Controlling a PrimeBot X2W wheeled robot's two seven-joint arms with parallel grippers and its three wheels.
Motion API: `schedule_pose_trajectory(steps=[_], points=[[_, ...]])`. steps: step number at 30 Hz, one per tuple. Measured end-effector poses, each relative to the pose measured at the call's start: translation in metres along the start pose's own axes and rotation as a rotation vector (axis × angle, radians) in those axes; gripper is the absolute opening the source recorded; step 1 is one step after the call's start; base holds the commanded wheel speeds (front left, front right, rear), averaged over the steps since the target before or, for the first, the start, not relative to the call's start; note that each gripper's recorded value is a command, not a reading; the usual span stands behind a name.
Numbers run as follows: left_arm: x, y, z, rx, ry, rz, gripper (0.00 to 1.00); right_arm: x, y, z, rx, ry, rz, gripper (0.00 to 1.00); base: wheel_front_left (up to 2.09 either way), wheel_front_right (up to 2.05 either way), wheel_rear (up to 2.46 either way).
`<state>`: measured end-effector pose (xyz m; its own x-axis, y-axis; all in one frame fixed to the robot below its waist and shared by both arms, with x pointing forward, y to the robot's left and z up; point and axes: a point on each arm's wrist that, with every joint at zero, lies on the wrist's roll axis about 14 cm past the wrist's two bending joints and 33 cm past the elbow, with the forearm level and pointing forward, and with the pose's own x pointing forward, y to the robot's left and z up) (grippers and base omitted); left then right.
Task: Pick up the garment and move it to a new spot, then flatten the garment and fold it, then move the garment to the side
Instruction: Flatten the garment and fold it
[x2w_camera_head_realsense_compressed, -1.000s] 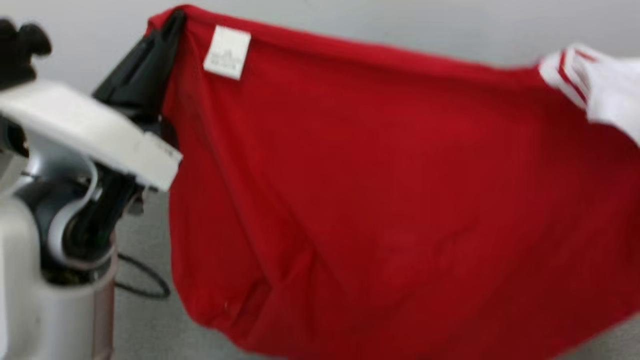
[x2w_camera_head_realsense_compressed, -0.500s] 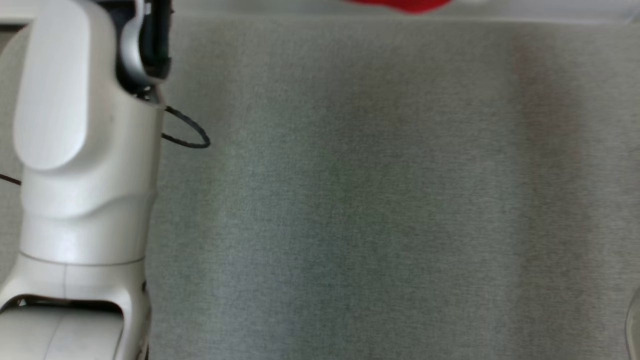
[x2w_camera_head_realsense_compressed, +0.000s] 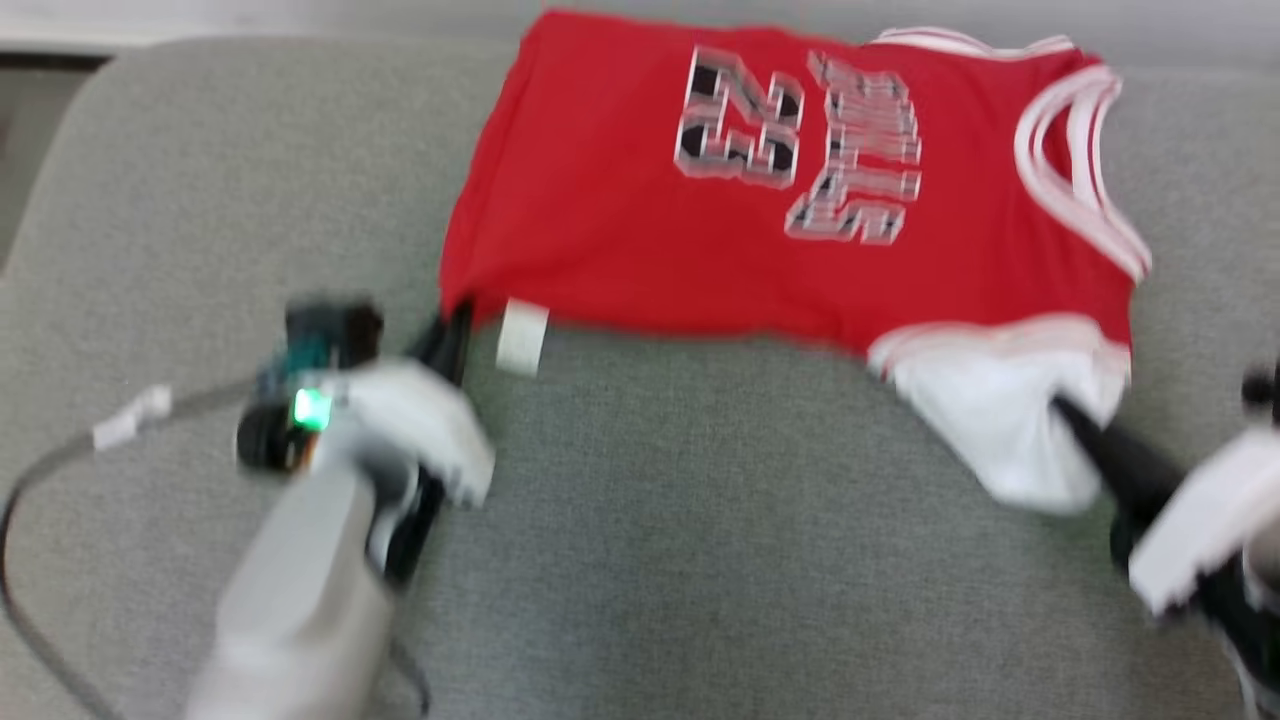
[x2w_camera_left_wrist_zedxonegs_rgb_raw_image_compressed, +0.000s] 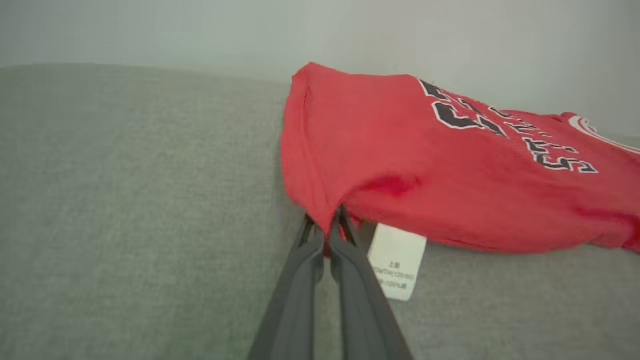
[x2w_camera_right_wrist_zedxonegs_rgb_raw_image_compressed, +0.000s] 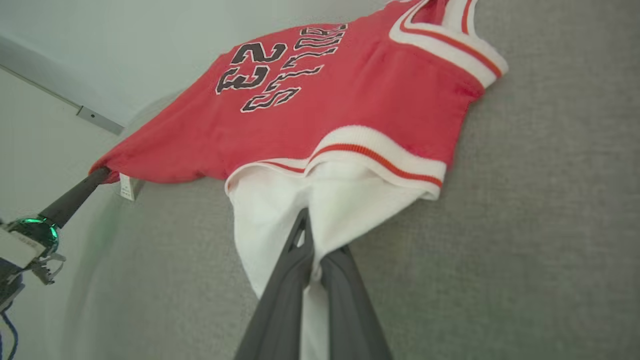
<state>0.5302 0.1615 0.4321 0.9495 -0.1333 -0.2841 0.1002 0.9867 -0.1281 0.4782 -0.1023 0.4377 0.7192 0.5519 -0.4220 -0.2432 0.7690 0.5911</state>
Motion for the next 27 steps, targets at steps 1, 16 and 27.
schedule_pose_trajectory(steps=[1,16,27], points=[[-0.011,0.004,-0.012,-0.004,0.025,0.007,0.0,-0.01,-0.001,-0.01,0.013,0.015,-0.002,0.0,0.0,0.0,0.0],[-0.161,-0.002,-0.034,-0.064,0.163,-0.013,0.0,-0.142,0.053,-0.08,0.166,0.06,0.072,0.0,0.0,0.0,0.0],[-0.19,-0.022,-0.014,-0.138,0.331,-0.122,0.0,-0.166,0.034,-0.11,0.188,0.256,-0.017,0.0,0.0,0.0,0.0]])
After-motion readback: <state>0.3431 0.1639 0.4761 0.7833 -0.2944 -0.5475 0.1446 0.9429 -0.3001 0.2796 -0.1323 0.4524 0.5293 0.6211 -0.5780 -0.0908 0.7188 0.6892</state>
